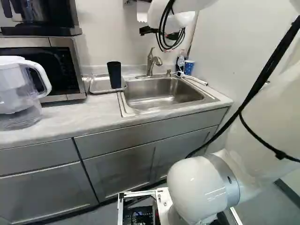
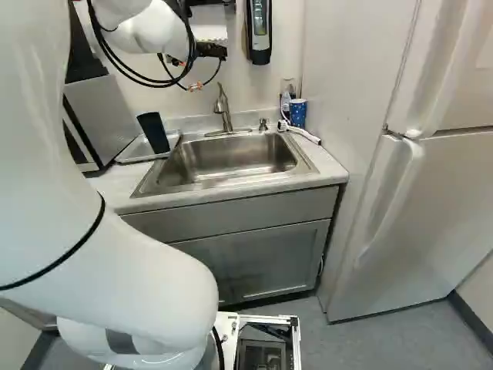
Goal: Rinse the cup and place it in the tray
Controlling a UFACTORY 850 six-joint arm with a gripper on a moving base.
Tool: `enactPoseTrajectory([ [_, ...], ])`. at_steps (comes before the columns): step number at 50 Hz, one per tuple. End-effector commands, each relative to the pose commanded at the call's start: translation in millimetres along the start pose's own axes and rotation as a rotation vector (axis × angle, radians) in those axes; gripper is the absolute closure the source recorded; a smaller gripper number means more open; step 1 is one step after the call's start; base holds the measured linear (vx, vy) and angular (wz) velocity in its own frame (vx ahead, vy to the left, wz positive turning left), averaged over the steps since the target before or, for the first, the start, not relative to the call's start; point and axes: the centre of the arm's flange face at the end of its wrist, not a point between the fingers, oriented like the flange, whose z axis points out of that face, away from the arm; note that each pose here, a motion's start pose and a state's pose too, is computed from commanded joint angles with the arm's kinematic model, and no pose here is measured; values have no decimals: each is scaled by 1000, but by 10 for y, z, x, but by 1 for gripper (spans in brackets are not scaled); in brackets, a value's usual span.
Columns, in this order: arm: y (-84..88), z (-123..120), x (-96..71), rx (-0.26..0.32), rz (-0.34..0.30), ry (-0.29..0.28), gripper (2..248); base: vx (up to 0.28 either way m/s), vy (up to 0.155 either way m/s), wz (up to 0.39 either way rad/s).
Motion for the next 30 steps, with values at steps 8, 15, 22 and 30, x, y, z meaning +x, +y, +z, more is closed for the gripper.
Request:
enactPoseTrajectory([
  [8, 0, 116, -64, 0, 0, -18, 3, 0, 0, 0],
  [15, 8, 261, -112, -1, 1, -34, 3, 0, 0, 0],
  [22, 17, 423, -158, -2, 1, -49, 3, 0, 0, 0],
  [30, 3, 617, -211, 0, 0, -66, 3, 0, 0, 0],
])
